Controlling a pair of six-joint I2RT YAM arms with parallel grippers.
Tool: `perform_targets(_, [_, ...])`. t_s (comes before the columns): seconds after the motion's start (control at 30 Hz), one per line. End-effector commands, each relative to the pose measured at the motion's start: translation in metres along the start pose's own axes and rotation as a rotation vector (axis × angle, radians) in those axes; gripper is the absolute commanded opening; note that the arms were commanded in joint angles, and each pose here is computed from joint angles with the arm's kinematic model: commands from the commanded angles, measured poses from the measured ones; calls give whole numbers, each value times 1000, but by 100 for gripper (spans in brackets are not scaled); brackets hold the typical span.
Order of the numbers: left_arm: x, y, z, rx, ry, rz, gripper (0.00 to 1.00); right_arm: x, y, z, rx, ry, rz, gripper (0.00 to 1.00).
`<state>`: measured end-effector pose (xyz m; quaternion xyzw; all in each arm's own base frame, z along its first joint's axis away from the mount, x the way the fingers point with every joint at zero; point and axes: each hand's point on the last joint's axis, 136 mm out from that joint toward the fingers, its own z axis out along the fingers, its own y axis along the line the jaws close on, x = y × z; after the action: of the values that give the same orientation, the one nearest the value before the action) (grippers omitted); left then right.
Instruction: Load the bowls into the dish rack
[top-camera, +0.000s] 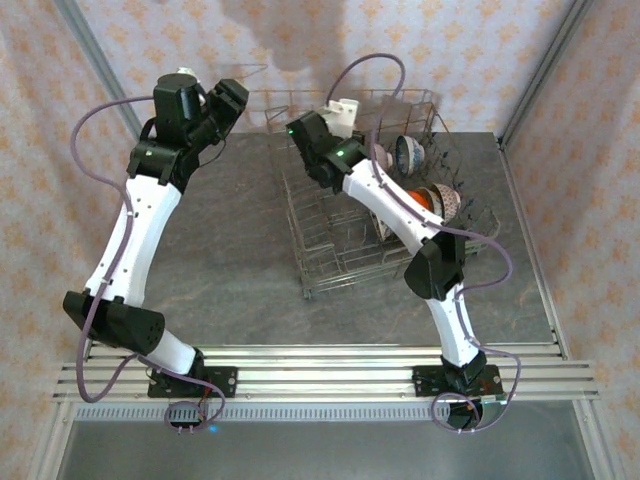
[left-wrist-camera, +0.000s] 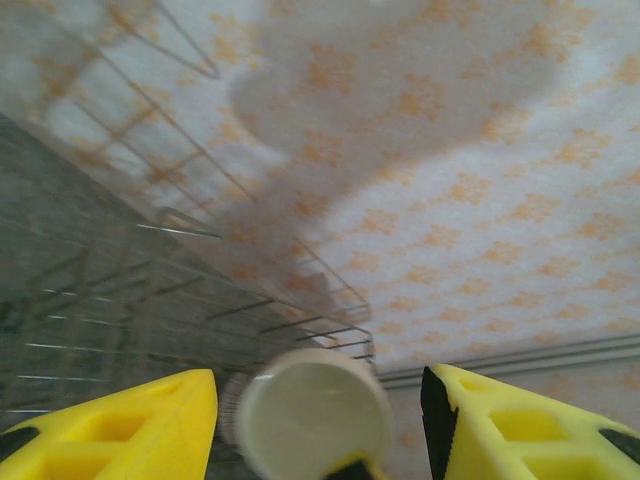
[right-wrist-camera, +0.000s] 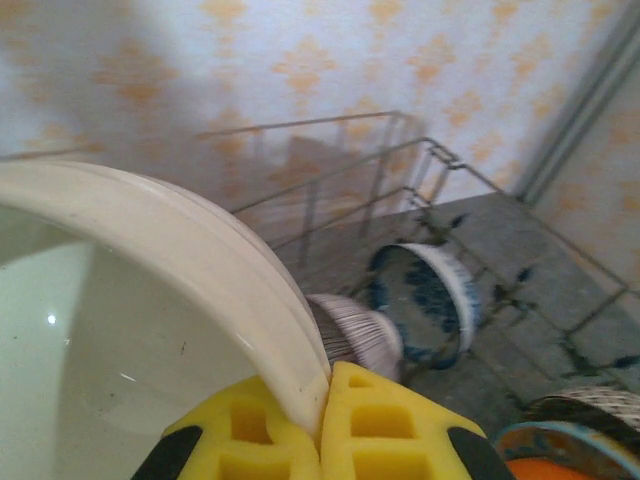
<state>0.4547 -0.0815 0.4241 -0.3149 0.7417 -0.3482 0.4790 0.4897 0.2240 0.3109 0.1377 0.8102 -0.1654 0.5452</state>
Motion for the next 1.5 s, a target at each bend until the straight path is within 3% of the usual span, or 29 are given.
perform_targets(0.0, [15, 38, -5, -85, 64, 83, 55, -39, -48, -9, 115, -68, 95, 0])
perform_targets(0.27, [97, 135, 23, -236, 335, 116, 53, -7, -43, 22, 229, -27, -84, 0])
perform_targets(0.57, [167, 197, 35, -352, 542, 237, 50, 15, -45, 34, 310, -34, -90, 0])
perform_targets(1.07, [250, 188, 33, -280, 793, 417, 44, 24, -59, 36, 432, -99, -134, 1])
perform_targets(1.47, [289, 171, 21, -223, 875, 456, 43, 32, -55, 45, 473, -131, -179, 1])
